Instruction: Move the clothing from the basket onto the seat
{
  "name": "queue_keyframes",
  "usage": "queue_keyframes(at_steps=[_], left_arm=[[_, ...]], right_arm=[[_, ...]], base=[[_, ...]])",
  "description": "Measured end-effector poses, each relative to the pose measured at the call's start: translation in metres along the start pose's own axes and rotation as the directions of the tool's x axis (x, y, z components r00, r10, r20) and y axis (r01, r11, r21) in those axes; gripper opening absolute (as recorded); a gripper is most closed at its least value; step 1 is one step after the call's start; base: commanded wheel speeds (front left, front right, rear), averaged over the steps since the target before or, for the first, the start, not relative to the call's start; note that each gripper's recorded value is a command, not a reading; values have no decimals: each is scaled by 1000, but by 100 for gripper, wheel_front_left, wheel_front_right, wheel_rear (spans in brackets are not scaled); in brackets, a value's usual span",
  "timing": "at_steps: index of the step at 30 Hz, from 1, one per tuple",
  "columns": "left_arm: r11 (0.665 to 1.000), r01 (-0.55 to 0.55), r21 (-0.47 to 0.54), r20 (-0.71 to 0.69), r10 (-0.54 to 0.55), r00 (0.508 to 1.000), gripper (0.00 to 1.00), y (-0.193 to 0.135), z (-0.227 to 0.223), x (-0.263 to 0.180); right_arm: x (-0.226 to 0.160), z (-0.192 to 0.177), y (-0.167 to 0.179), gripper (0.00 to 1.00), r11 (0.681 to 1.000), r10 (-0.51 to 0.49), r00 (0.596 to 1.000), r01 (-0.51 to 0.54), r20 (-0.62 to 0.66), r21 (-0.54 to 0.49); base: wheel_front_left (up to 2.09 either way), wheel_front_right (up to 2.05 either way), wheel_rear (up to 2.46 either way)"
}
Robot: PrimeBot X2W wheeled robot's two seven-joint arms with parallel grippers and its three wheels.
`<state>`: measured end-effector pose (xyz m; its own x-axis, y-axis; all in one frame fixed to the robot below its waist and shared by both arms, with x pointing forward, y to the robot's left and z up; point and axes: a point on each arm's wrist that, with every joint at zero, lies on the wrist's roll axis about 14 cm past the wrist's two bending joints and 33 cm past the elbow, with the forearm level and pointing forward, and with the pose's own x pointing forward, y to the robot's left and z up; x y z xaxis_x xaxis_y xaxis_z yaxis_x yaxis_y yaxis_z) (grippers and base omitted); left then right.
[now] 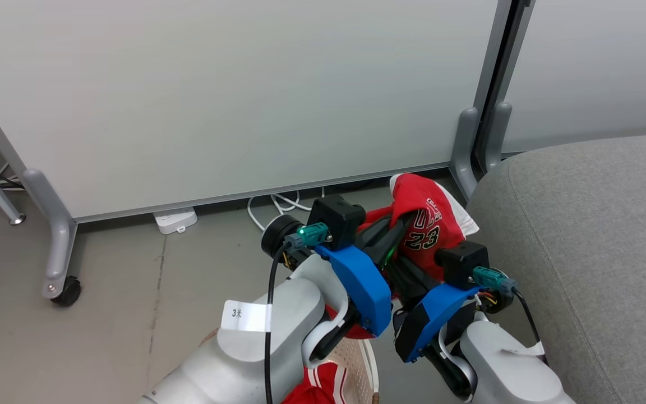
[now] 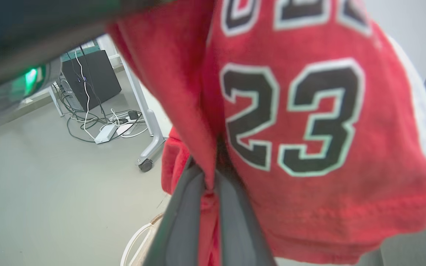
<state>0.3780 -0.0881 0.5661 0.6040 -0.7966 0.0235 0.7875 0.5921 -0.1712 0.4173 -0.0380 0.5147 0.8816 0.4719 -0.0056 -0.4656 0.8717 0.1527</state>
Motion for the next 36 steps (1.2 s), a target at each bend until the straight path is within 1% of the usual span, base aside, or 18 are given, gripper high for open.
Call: queue_keyframes(at_steps=[14, 33, 34, 35, 36], left_arm=[[999, -48, 15, -7, 48, 999, 0, 16, -4, -2], [998, -53, 16, -4, 53, 999, 0, 20, -6, 1], [998, -53, 16, -4, 53, 999, 24, 20, -6, 1], [999, -52, 16, -3, 52, 999, 57, 20, -6, 2], [998, -54, 20, -2, 55, 999, 100, 20, -6, 2]], right_arm=[[-3, -5, 0, 0, 1000, 3, 1000, -3, -19, -19], [-4, -9, 0, 0, 1000, 5, 1000, -6, -29, -26], [-4, -10, 0, 0, 1000, 5, 1000, -6, -30, -28], [-5, -10, 0, 0, 1000, 5, 1000, -6, -31, -29], [-5, -10, -1, 0, 1000, 4, 1000, -5, -31, -30]], base=[[0, 0, 0], [0, 0, 0], [0, 0, 0], [0, 0, 0], [0, 0, 0]])
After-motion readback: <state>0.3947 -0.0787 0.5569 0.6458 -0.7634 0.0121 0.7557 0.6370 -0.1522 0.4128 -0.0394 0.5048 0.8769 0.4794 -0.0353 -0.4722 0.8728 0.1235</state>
